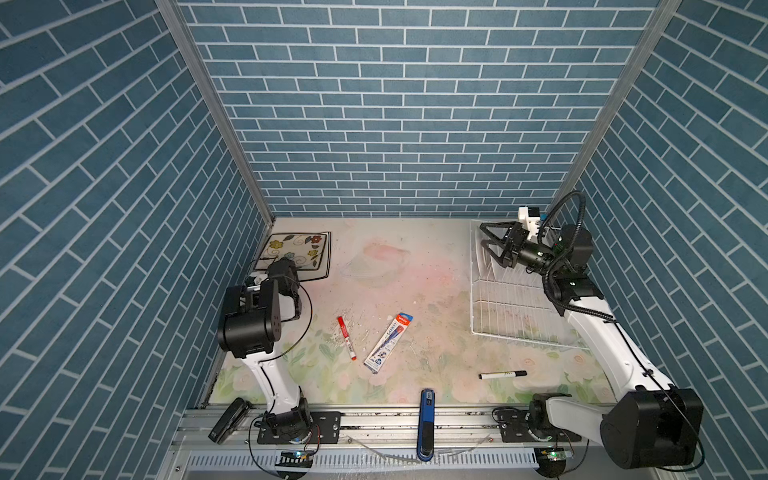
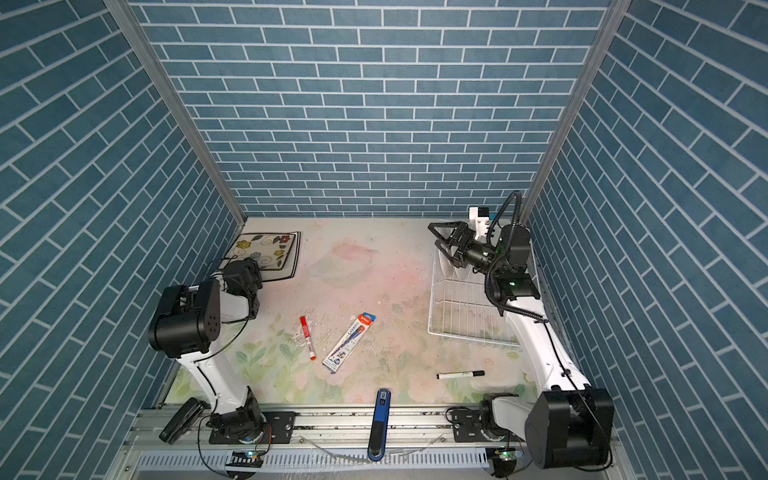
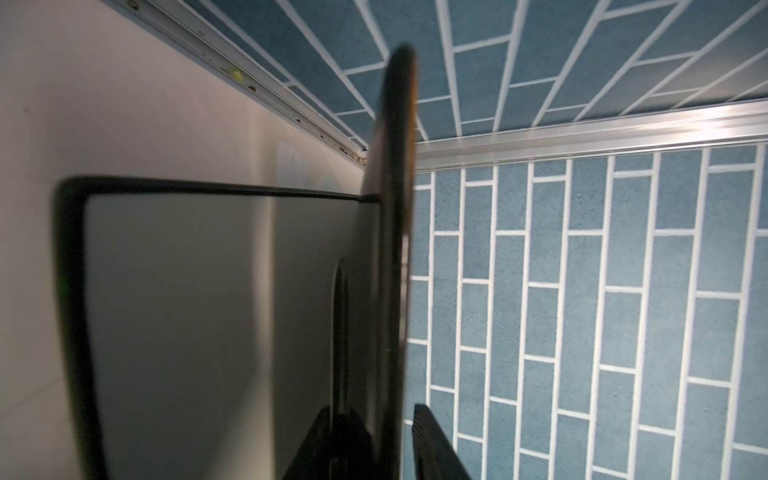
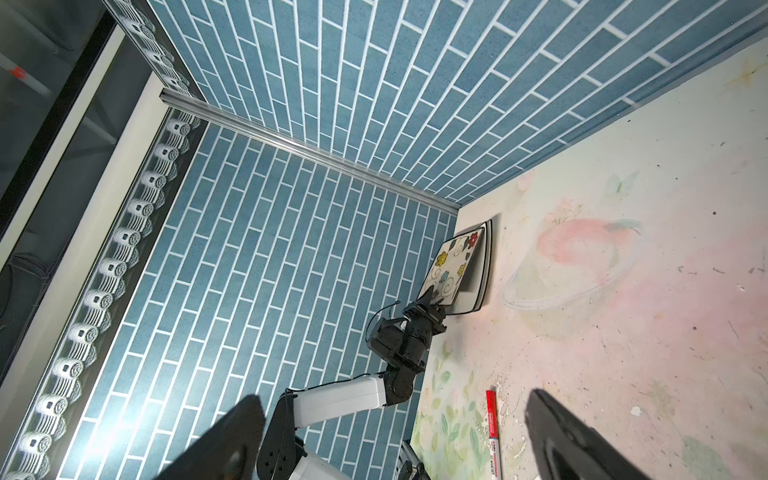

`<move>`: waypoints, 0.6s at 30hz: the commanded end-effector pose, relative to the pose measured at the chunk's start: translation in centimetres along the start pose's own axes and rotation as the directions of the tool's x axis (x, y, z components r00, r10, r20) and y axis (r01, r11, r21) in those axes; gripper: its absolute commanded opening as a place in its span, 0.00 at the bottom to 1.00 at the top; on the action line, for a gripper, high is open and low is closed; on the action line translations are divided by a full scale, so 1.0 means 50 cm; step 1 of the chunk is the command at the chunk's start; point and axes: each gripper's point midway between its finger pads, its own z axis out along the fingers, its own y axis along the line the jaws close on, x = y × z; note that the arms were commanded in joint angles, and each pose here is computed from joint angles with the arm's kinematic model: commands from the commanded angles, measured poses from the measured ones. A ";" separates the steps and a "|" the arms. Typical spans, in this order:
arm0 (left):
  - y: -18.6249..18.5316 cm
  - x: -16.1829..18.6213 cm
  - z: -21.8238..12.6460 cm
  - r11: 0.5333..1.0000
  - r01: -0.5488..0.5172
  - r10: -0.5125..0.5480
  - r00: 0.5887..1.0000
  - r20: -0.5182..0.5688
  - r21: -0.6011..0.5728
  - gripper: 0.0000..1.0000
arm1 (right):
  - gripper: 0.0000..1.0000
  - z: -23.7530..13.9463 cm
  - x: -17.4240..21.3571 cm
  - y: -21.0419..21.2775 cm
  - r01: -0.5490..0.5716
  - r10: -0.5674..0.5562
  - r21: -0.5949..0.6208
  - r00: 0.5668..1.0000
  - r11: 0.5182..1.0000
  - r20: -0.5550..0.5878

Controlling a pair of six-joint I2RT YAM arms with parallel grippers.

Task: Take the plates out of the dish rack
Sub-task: 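Lower the flowered square plate toward the flowered plate stack with the left gripper, then set the plate flat on the stack and open the left gripper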

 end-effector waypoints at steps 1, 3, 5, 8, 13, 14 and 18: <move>-0.112 -0.007 -0.004 0.987 0.017 -0.019 1.000 0.009 0.158 0.37 | 0.99 -0.010 -0.001 0.035 0.072 -0.072 -0.031 0.997 0.997 0.001; -0.107 -0.007 -0.005 0.989 0.016 -0.017 1.000 0.009 0.148 0.41 | 0.99 -0.010 -0.002 0.036 0.071 -0.071 -0.031 0.998 0.997 0.000; -0.107 -0.007 -0.008 0.990 0.014 -0.015 1.000 0.009 0.142 0.47 | 0.99 -0.011 -0.002 0.039 0.075 -0.075 -0.032 0.997 0.997 0.003; -0.112 -0.004 -0.014 0.991 -0.018 0.016 1.000 0.014 0.135 0.54 | 0.99 -0.011 -0.002 0.037 0.075 -0.075 -0.032 0.997 0.997 0.002; -0.114 -0.002 -0.020 0.992 -0.026 0.024 1.000 0.019 0.121 0.61 | 0.99 -0.011 -0.001 0.038 0.078 -0.078 -0.033 0.997 0.996 0.000; -0.113 0.000 -0.020 0.993 -0.024 0.023 1.000 0.014 0.117 0.62 | 0.99 -0.012 0.000 0.038 0.078 -0.078 -0.033 0.997 0.996 0.000; -0.101 0.007 -0.014 0.995 -0.002 0.002 1.000 -0.004 0.101 0.63 | 0.99 -0.014 0.004 0.038 0.087 -0.087 -0.026 0.996 0.996 -0.005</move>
